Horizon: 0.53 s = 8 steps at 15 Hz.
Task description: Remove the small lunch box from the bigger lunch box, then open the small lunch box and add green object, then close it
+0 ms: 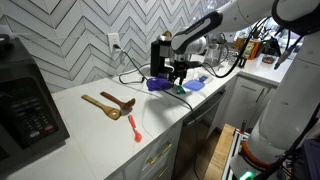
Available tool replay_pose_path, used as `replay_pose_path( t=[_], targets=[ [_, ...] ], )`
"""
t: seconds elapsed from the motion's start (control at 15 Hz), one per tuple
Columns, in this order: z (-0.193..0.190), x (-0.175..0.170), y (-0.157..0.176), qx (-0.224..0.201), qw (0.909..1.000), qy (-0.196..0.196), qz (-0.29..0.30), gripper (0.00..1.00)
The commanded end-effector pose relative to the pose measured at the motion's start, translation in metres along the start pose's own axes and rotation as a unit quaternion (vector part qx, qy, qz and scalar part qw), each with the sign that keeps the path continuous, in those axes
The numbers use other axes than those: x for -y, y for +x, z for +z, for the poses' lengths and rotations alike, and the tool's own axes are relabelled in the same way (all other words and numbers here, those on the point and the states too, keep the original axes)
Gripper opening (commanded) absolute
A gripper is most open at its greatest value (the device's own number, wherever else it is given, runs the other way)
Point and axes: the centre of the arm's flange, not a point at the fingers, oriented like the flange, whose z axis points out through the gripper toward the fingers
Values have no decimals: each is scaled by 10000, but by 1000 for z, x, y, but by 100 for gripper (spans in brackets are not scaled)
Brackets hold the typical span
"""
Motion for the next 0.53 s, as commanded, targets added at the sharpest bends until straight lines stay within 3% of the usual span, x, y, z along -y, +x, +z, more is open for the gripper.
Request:
replay_pose_path(
  t=[0.0, 0.47],
  targets=[
    [10, -8, 12, -5, 9999, 24, 163, 58],
    [10, -17, 17, -56, 9998, -28, 207, 4]
  ],
)
